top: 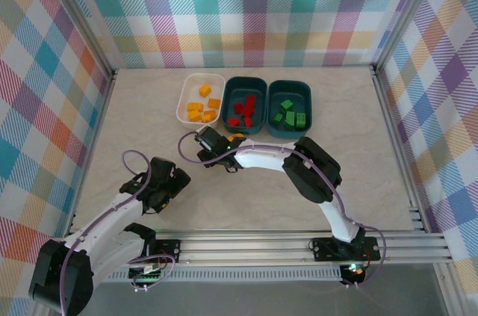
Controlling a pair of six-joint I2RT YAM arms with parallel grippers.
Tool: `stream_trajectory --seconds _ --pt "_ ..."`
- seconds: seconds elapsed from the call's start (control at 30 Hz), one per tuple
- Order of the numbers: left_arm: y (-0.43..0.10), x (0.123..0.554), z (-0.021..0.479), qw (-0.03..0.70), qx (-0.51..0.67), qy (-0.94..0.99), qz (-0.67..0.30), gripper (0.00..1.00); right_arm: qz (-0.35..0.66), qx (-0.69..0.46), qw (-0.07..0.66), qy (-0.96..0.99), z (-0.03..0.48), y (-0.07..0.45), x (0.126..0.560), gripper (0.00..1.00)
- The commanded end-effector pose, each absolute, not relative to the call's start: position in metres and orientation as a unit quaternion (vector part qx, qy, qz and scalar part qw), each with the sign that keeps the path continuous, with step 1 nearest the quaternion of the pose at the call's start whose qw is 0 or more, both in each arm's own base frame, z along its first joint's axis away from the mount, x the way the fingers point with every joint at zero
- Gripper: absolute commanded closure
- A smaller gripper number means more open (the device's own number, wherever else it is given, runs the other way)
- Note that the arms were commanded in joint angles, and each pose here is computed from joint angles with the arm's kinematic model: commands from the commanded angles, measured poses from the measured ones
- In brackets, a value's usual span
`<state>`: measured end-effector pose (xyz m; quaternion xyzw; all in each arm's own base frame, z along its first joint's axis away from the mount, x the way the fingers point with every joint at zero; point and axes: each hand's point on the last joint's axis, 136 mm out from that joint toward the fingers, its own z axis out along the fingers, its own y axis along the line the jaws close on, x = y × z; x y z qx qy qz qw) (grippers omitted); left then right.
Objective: Sort the legos into containers by color
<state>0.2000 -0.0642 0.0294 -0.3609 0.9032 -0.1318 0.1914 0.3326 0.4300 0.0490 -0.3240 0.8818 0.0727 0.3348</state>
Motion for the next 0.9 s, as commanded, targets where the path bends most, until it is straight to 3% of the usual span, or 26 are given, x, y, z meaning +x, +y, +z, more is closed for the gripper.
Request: stream_trajectory --seconds 0.0,0.2,0.33,0.53,0.67,0.87 --pt "-0.071 0.186 0.015 0.160 -0.356 0.910 -0.140 0.00 0.068 -0.347 0.337 0.872 0.042 0.436 0.341 0.37" --pt "-0.072 0.189 0.014 0.162 -0.356 0.910 -0.140 0.00 0.074 -0.355 0.324 0.874 0.031 0.436 0.339 0.45" --pt "-0.073 0.189 0.012 0.157 -0.356 0.911 -0.139 0.00 0.086 -0.342 0.335 0.874 0.037 0.434 0.337 0.61" --pt "-0.074 0.192 0.013 0.156 -0.355 0.912 -0.138 0.00 0.130 -0.314 0.388 0.856 0.104 0.435 0.346 0.66" --pt "-0.078 0.197 0.021 0.161 -0.346 0.913 -0.146 0.01 0.149 -0.261 0.414 0.859 0.142 0.412 0.381 0.66" --pt "-0.098 0.214 0.044 0.168 -0.299 0.924 -0.168 0.04 0.150 -0.158 0.372 0.902 0.125 0.356 0.456 0.68"
